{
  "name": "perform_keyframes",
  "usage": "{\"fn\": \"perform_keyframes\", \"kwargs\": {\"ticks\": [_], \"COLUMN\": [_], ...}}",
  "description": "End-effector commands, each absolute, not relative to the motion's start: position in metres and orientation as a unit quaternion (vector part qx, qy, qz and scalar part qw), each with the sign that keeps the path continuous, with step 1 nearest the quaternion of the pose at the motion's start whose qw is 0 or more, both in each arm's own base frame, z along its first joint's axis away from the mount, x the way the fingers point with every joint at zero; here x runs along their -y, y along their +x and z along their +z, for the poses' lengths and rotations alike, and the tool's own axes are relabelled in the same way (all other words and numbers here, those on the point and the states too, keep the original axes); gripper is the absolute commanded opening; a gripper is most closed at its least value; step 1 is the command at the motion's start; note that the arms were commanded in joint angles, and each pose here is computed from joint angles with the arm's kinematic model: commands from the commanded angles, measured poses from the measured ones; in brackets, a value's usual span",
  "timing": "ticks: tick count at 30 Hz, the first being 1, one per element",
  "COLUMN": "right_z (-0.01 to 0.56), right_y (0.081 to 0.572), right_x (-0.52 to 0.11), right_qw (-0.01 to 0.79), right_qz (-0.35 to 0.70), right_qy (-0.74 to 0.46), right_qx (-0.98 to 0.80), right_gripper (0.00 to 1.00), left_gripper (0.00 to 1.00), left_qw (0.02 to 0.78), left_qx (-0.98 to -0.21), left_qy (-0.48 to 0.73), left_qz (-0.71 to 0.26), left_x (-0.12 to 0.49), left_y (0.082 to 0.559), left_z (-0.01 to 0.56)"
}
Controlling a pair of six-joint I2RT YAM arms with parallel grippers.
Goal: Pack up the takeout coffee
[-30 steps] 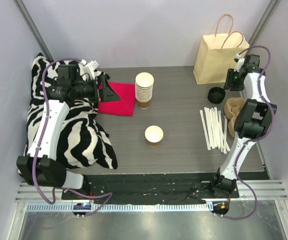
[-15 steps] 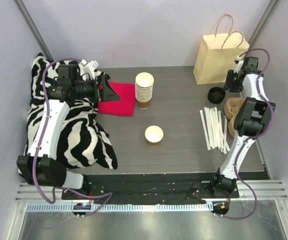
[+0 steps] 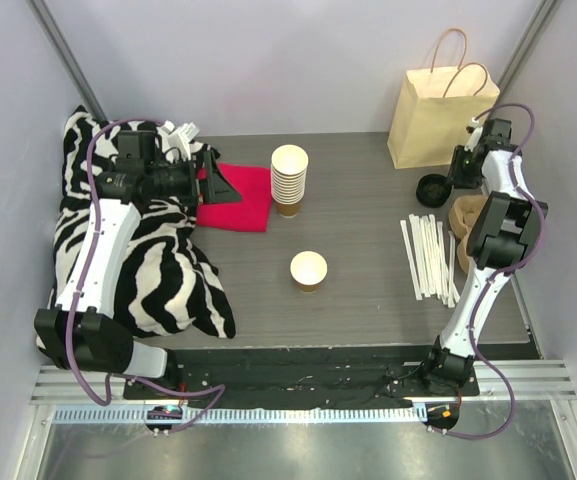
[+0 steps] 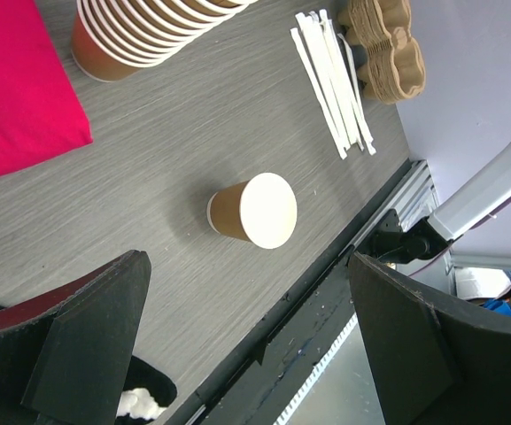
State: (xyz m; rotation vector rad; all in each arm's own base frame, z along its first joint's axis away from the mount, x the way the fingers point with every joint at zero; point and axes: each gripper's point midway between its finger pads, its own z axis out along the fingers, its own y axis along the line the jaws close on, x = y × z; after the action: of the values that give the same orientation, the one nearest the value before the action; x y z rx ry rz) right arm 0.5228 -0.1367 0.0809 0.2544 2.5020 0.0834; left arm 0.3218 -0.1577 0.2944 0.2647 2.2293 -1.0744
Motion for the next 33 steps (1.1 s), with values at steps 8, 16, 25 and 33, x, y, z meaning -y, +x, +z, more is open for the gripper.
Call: {"fn": "perform_keyframes", "kwargs": {"ticks": [8, 16, 25, 33], "right_z": [0.095, 0.122, 0.157, 0.159], "right_y": [0.530, 0.528, 0.524, 0.515], "right_x": [0.139, 0.138, 0.131, 0.114], "right_qw": [0.330, 0.348, 0.373, 0.368], "right_qz": [0.019, 0.015, 0.025, 0.047], "right_qy": [0.094, 0.094, 0.083, 0.072], "right_qx": [-0.939, -0.933, -0.924, -0.926], "right_gripper": [0.15, 0.01, 0.01, 0.01], "left_gripper": [1.00, 1.00, 1.00, 1.00], "left_qw": [0.332, 0.330, 0.327, 0.367], "left_qx": [-0.842, -0.842, -0.842, -0.820], "left_qy": [0.100, 0.100, 0.104, 0.106], "left_qz": [-0.414, -0.414, -0.416, -0.426], "left_x": [0.158, 0.158, 0.158, 0.162], "left_y": [0.329, 0.328, 0.323, 0.324], "left_z": [0.299, 0.299, 0.297, 0.308]}}
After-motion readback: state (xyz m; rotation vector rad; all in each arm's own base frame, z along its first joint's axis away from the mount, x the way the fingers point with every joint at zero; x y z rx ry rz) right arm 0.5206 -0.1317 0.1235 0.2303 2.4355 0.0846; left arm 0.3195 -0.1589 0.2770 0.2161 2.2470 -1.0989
